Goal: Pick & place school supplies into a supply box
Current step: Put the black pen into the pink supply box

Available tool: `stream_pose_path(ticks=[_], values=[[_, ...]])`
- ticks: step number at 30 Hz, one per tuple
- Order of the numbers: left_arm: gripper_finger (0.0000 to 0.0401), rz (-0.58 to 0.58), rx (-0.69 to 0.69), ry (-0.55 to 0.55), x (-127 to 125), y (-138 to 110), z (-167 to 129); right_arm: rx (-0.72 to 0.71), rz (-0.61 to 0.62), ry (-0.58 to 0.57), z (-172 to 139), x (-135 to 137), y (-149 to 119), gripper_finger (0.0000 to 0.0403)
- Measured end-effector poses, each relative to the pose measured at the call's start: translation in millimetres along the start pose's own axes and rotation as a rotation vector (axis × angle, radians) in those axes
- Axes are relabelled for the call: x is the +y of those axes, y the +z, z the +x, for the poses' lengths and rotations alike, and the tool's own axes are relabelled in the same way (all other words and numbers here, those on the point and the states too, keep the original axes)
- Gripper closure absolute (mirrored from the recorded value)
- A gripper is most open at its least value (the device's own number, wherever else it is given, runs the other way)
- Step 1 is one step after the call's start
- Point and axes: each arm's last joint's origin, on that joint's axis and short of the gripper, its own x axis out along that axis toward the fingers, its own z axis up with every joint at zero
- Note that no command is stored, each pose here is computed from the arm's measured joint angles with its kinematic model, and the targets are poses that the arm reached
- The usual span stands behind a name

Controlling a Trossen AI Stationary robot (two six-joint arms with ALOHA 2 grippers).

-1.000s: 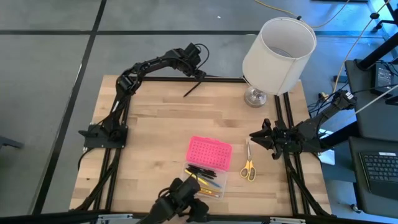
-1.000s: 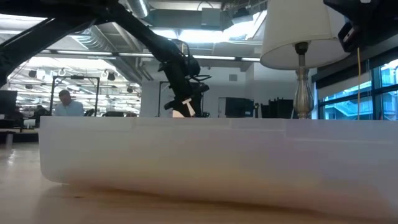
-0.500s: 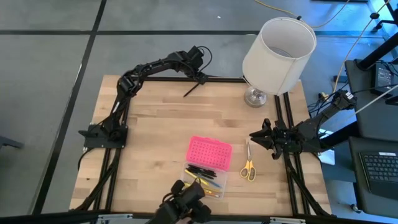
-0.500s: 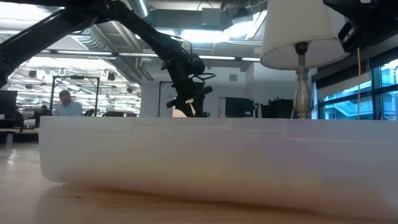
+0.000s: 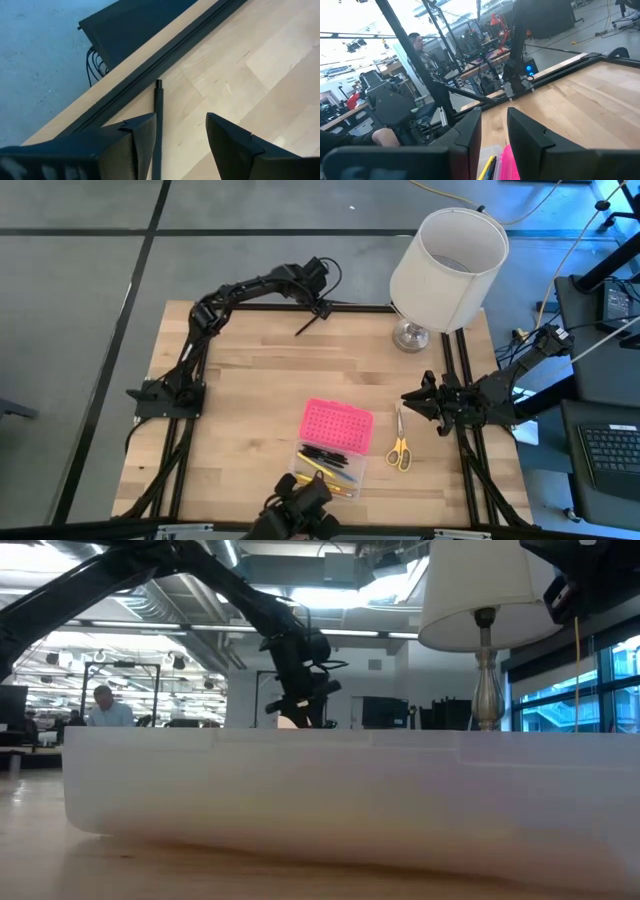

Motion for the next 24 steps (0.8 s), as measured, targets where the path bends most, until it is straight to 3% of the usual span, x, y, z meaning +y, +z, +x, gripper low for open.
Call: stream_pose_path(ticks=[17, 24], values=[[0.0239, 0.010, -0.002, 0.059, -5.6, -2.4, 3.2, 0.003, -0.003, -0.001, 0.0, -0.1, -0.3, 0.0305], [0.0240, -0.009, 0.058, 0.062, -6.2, -9.1, 13.9, 0.004, -0.003, -0.002, 0.0, -0.2, -0.4, 0.0305]])
